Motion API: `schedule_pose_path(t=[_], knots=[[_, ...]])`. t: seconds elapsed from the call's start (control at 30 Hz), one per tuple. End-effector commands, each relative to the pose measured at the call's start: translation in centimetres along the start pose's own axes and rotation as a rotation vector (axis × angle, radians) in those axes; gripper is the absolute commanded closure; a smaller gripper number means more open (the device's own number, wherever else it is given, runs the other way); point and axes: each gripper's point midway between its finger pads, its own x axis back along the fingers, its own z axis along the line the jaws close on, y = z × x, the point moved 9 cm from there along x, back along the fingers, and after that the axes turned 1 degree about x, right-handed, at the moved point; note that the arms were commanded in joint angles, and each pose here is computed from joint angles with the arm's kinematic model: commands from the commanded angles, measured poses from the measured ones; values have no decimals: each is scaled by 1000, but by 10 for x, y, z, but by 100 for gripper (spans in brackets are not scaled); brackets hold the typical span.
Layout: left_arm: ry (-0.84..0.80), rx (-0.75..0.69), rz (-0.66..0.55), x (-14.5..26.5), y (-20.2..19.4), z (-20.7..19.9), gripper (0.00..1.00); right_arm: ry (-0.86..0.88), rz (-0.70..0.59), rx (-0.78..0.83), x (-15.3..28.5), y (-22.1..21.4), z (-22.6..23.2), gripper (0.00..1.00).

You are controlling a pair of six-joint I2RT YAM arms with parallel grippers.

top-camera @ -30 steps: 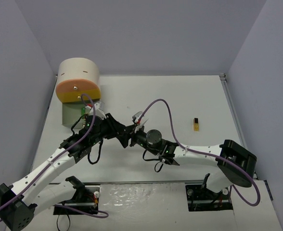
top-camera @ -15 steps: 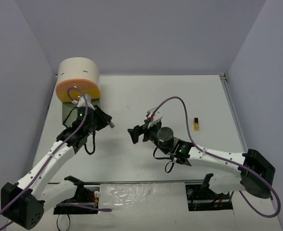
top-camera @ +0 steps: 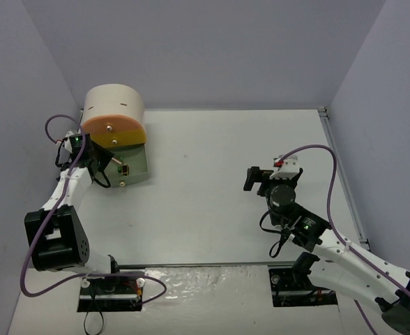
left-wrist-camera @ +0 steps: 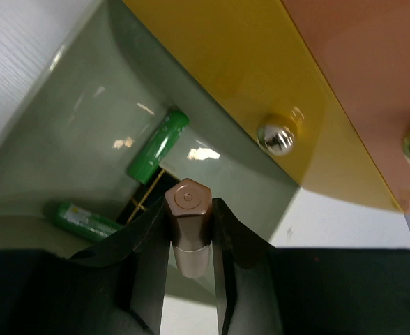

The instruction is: Organize the makeup

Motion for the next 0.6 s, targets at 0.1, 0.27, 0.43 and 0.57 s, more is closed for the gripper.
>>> schedule_pose_path(t=[0.1,0.27,0.43,0.57], knots=[[-44,36,-49,-8,33,-21,63,-224,0,-2,-2,3,-31,0],[0,14,-62,5,33,-15,42,-260,44,-49,-15,-1,-47,0],[-10,-22,-77,30,36,-16,27,-257,126,-85,-32,-5,-62,0],[-45,-89,-93,63,37,-19,17,-274,181,-116,-44,-10,-75,0]])
